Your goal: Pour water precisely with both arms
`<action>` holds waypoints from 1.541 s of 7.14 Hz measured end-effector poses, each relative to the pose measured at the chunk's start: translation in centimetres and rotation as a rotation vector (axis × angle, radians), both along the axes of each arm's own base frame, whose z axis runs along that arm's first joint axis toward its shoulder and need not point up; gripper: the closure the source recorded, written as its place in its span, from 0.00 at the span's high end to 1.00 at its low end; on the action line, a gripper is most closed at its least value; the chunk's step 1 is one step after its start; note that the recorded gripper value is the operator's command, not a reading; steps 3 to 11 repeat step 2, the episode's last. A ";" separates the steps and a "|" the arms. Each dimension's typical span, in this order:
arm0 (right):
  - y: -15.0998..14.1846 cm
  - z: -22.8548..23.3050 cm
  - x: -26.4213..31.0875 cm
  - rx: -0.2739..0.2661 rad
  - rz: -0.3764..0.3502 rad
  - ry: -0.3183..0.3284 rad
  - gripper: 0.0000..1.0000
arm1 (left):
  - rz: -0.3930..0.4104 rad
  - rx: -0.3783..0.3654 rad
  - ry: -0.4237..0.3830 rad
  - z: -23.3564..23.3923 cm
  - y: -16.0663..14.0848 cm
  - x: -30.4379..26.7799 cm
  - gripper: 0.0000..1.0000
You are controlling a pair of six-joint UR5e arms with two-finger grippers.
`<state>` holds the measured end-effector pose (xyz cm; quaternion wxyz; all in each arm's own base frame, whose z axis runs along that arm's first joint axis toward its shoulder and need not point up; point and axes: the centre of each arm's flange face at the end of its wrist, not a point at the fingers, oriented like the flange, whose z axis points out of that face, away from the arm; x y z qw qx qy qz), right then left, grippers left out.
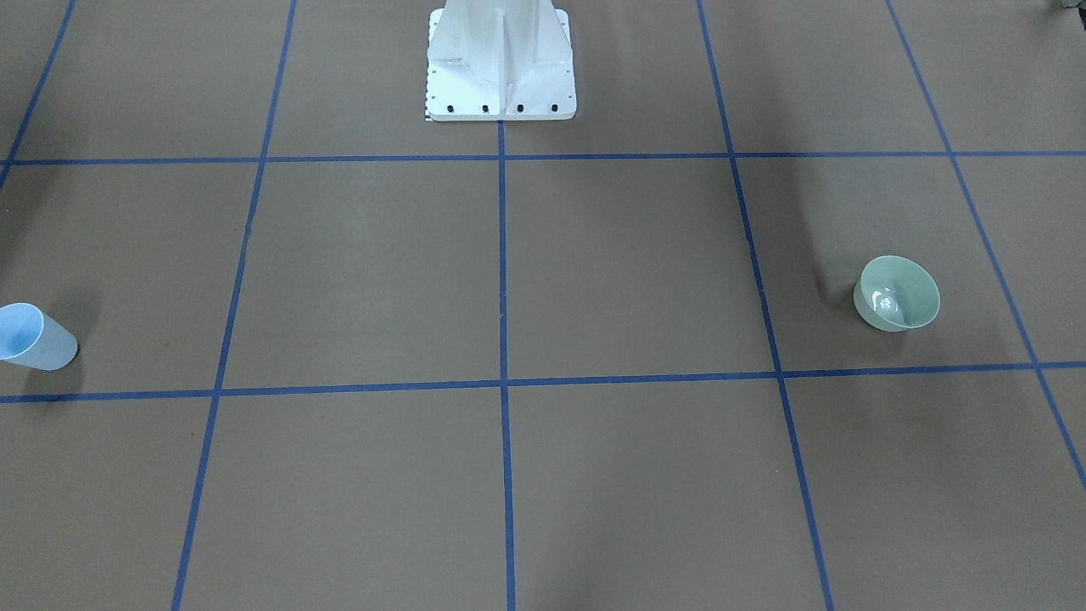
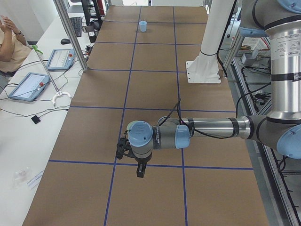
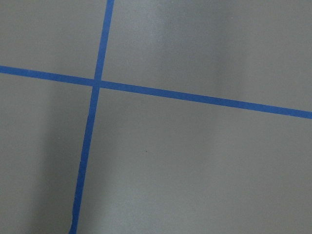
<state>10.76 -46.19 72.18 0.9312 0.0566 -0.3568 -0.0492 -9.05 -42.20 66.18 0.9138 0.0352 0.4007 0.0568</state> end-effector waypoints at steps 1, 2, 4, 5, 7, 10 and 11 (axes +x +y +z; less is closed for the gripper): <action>0.1 0.1 0.0 -0.002 0.000 -0.001 1.00 | 0.000 0.000 0.000 0.0 0.0 0.0 1.00; 0.1 0.1 0.0 -0.003 0.000 -0.002 1.00 | 0.000 0.000 0.000 -0.1 -0.1 0.0 1.00; 0.1 0.1 0.0 -0.003 0.000 -0.002 1.00 | 0.000 0.000 0.000 -0.1 -0.1 0.0 1.00; 0.1 0.1 0.0 -0.003 0.000 -0.002 1.00 | 0.000 0.000 0.000 -0.1 -0.1 0.0 1.00; 0.1 0.1 0.0 -0.003 0.000 -0.002 1.00 | 0.000 0.000 0.000 -0.1 -0.1 0.0 1.00; 0.1 0.1 0.0 -0.003 0.000 -0.002 1.00 | 0.000 0.000 0.000 -0.1 -0.1 0.0 1.00; 0.1 0.1 0.0 -0.003 0.000 -0.002 1.00 | 0.000 0.000 0.000 -0.1 -0.1 0.0 1.00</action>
